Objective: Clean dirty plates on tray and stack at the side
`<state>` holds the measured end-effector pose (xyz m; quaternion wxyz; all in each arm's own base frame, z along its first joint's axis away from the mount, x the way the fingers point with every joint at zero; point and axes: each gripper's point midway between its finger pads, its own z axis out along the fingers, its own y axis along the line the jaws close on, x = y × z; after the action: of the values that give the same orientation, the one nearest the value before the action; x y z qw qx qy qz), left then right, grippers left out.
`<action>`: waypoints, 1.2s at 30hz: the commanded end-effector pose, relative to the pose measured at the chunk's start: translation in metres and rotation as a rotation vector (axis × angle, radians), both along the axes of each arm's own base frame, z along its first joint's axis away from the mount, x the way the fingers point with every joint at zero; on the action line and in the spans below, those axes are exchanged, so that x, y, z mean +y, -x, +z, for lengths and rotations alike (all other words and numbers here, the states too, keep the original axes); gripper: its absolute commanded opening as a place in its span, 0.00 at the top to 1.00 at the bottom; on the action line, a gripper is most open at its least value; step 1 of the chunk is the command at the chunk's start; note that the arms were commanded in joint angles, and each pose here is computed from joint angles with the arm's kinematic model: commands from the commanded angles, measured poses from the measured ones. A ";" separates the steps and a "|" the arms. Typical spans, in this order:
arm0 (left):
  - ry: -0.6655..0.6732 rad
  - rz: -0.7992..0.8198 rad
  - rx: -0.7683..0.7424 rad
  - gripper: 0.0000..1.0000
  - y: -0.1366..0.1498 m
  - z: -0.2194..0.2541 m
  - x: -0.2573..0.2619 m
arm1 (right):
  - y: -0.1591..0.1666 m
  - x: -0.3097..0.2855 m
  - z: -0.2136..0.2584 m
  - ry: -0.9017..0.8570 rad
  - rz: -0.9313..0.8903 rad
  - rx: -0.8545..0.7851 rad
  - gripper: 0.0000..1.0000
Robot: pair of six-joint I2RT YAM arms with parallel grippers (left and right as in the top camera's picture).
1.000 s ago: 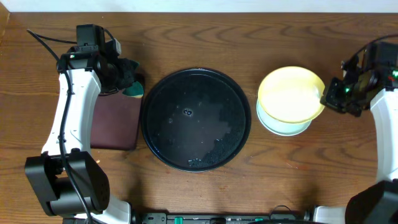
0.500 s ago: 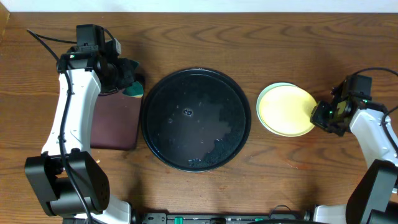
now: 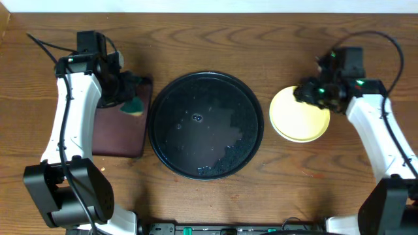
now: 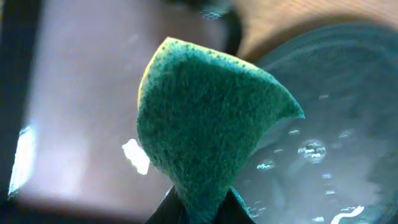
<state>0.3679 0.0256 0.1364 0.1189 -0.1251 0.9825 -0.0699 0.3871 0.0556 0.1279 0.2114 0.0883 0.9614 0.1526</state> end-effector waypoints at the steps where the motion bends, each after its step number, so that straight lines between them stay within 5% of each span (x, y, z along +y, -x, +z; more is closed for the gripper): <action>1: -0.123 0.021 0.047 0.92 0.010 -0.009 0.029 | -0.006 0.045 0.018 -0.021 0.114 -0.068 0.43; 12: -0.154 0.063 0.025 0.92 0.013 -0.066 0.042 | 0.008 0.100 0.009 0.012 0.233 -0.064 0.44; 17: -0.151 0.100 -0.012 0.83 0.012 -0.090 0.042 | 0.010 0.104 0.009 0.011 0.244 -0.064 0.44; 24: -0.152 0.101 -0.028 0.45 0.010 -0.093 0.042 | 0.010 0.104 0.009 0.011 0.244 -0.064 0.43; 31: -0.053 0.067 -0.223 0.42 -0.029 -0.023 0.026 | 0.008 0.101 0.017 0.017 0.247 -0.076 0.35; 36: 0.055 0.009 -0.441 0.26 -0.044 0.051 0.003 | 0.000 0.082 0.054 0.029 0.227 -0.133 0.10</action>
<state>0.4014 0.0481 0.1243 0.2517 -0.1403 0.9556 -0.0616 0.3710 0.1498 0.1410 0.2068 -0.0341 0.9636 0.1659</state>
